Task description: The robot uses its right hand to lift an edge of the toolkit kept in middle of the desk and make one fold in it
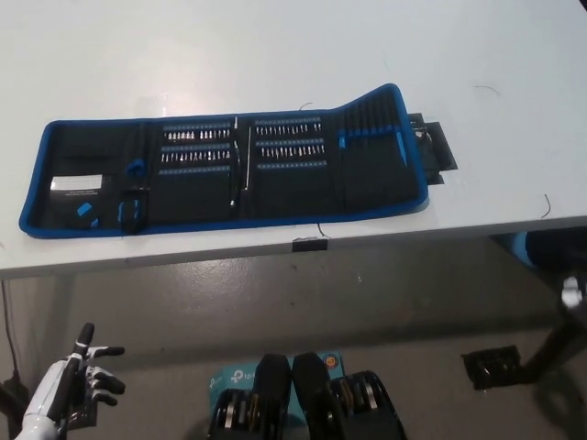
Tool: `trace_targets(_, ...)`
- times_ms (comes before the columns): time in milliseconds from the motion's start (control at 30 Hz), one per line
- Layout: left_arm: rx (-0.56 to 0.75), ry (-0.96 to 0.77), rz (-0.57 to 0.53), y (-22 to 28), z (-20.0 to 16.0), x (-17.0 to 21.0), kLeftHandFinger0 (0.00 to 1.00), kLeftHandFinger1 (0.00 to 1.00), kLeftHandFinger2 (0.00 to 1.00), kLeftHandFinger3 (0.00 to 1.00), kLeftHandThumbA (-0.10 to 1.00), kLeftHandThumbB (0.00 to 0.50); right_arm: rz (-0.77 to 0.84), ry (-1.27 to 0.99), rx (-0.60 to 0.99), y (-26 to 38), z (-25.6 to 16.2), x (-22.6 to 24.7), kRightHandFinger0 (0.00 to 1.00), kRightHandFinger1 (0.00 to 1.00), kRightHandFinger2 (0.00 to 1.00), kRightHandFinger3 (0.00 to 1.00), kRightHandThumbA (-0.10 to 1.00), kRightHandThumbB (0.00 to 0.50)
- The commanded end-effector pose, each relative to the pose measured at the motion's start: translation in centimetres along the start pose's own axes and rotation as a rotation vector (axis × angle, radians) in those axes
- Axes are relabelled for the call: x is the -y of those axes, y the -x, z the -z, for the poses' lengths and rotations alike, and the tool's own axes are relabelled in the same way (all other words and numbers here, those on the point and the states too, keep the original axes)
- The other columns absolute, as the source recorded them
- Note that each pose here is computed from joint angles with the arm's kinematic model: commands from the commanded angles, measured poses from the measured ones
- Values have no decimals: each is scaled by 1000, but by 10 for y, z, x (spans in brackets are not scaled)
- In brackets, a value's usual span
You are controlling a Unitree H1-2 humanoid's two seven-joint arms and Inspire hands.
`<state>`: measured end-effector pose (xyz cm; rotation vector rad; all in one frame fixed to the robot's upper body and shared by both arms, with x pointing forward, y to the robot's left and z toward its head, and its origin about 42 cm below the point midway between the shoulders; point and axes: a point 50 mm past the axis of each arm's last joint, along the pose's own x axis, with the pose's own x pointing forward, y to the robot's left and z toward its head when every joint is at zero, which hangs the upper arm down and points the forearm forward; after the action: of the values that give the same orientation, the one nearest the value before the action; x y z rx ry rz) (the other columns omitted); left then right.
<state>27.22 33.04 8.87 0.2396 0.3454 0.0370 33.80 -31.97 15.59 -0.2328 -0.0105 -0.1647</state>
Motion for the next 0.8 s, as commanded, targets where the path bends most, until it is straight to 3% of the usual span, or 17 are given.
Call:
trace_targets(0,40,-9,9,0,-11,-6,453,442,338,624,1000,500,-101,-1,180,-19,-63,2,172,230,353,653,139,159)
trace_targets(67,38,-10,11,0,-10,-8,454,446,346,643,1000,500,-134,6,254,-29,-102,-5,107,178,327,639,230,186)
trace_targets(133,37,-9,12,1,-10,-7,440,429,330,628,1000,500,-156,-2,303,-34,-124,-10,13,91,260,568,191,202)
trace_targets(200,40,-7,0,3,-8,-5,427,410,317,604,1000,500,-186,-33,351,-41,-150,-18,0,39,204,495,204,214)
trace_targets(333,32,7,1,3,-10,-6,453,436,329,609,1000,500,-202,-37,387,-54,-171,-30,0,0,167,507,202,231)
trace_targets(433,36,1,2,2,-10,-6,449,434,335,612,1000,500,-207,-31,381,-64,-172,-36,0,0,190,568,209,231)
trace_targets(533,38,1,3,1,-10,-5,435,421,339,606,1000,500,-182,-39,286,-83,-162,-48,102,159,343,611,189,227)
trace_targets(567,38,2,3,1,-10,-4,436,421,339,608,1000,500,-181,-39,282,-83,-161,-48,104,163,346,612,188,228)
trace_targets(600,38,0,5,2,-9,-4,453,441,353,617,1000,500,-174,-69,228,-91,-151,-58,236,321,461,666,168,225)
trace_targets(633,38,2,5,2,-9,-4,456,443,355,617,1000,500,-172,-84,208,-93,-147,-61,251,340,470,676,165,224)
trace_targets(667,39,2,3,3,-8,-3,448,438,348,622,1000,500,-167,-114,152,-98,-139,-67,290,375,493,720,203,263)
trace_targets(700,37,2,2,3,-7,-3,450,440,356,630,1000,500,-162,-144,124,-100,-136,-70,290,371,488,730,198,269)
trace_targets(767,38,8,-2,4,-6,-2,437,434,353,626,1000,500,-165,-153,90,-103,-127,-79,372,470,592,828,202,256)
